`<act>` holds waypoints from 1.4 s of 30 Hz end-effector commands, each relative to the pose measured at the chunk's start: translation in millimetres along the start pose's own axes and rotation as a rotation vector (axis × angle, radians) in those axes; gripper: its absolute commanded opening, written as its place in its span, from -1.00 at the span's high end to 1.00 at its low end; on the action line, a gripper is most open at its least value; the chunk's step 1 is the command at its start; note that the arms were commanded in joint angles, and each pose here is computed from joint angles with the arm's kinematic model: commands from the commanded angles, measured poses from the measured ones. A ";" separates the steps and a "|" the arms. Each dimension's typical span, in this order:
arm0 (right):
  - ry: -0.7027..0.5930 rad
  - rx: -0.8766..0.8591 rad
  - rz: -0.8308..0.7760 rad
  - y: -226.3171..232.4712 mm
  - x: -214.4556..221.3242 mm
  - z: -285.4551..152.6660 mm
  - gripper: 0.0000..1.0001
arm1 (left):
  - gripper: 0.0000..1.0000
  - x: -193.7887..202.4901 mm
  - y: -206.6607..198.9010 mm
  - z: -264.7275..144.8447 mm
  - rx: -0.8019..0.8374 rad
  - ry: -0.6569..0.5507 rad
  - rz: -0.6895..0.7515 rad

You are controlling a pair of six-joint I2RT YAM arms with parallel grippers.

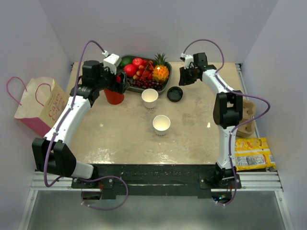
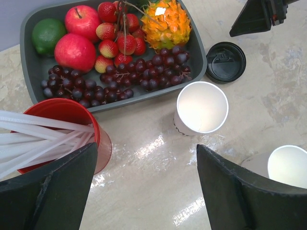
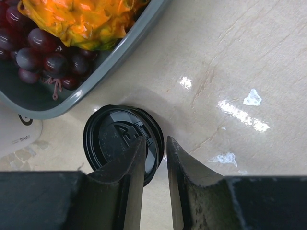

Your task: Pack the takeout coffee

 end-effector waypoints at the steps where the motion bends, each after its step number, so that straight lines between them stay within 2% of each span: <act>1: -0.018 -0.029 0.004 2.6 -5.1 5.2 0.41 | -0.76 -10.6 6.0 -8.3 -0.029 -0.033 0.018; 5: -0.001 -0.018 -0.002 0.1 -0.1 8.3 0.38 | -0.76 -6.1 4.9 -7.4 -0.020 -0.028 0.006; 27: 0.037 -0.022 0.004 -1.7 11.1 13.4 0.55 | -0.77 1.5 4.4 -3.4 -0.018 -0.017 -0.016; 42: 0.053 -0.020 0.007 -3.4 15.8 17.2 0.56 | -0.77 2.6 4.0 -0.5 -0.007 -0.019 -0.025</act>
Point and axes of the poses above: each gripper's point midway between its finger pads, its own z axis out along the fingers, its own y axis along the line the jaws close on, x = y × z, the point moved 9 cm from there along -z, back along the fingers, and after that the axes turned 5 degrees about z, right-handed, at the moved point
